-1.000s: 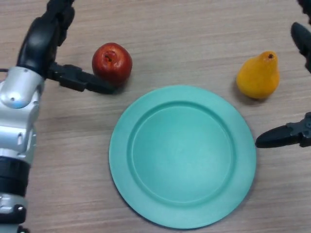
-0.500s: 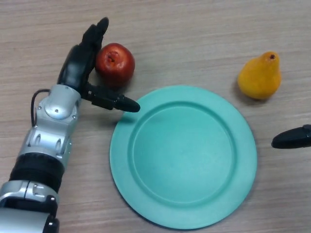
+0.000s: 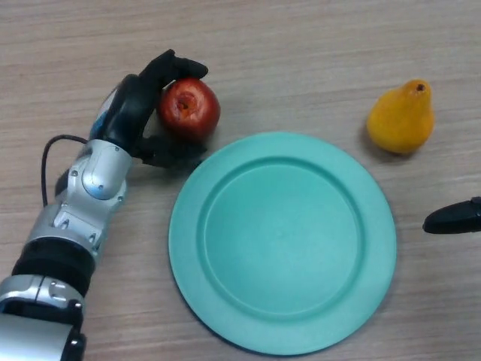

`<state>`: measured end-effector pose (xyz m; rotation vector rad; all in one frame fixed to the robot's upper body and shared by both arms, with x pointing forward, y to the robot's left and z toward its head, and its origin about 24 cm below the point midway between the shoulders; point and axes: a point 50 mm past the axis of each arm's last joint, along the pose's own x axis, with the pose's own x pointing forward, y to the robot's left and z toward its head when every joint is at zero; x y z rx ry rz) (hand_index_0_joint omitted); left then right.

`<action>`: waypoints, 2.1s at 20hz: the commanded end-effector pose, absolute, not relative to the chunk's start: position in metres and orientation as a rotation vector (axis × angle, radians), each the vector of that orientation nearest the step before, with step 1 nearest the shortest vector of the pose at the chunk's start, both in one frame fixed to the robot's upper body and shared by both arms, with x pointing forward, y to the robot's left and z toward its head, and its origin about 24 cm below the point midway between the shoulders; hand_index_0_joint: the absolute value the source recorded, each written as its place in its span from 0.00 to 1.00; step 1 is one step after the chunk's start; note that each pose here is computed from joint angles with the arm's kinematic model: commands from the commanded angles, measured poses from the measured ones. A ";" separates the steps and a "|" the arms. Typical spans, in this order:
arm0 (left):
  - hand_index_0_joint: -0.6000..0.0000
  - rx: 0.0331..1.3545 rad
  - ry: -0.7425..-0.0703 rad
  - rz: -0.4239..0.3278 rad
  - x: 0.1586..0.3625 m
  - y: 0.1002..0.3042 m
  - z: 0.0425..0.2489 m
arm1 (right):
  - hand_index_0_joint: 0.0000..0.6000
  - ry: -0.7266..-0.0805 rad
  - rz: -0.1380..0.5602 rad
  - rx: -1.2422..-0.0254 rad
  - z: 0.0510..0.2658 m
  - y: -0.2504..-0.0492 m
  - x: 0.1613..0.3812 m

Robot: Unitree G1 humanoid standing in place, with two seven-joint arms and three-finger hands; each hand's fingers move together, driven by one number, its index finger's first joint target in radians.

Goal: Pick up the red apple and place it on the plate

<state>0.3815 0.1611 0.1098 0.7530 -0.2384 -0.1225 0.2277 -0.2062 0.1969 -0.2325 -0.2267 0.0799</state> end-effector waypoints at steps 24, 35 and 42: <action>1.00 0.437 -0.358 -0.445 0.247 0.136 0.146 | 0.00 -0.397 0.041 -0.241 0.215 -0.212 0.233; 1.00 0.170 -0.478 -0.203 0.224 0.194 0.210 | 0.00 -0.410 0.036 -0.191 0.215 -0.196 0.242; 1.00 0.169 -0.498 -0.201 0.220 0.215 0.206 | 0.00 -0.401 0.066 -0.220 0.209 -0.182 0.251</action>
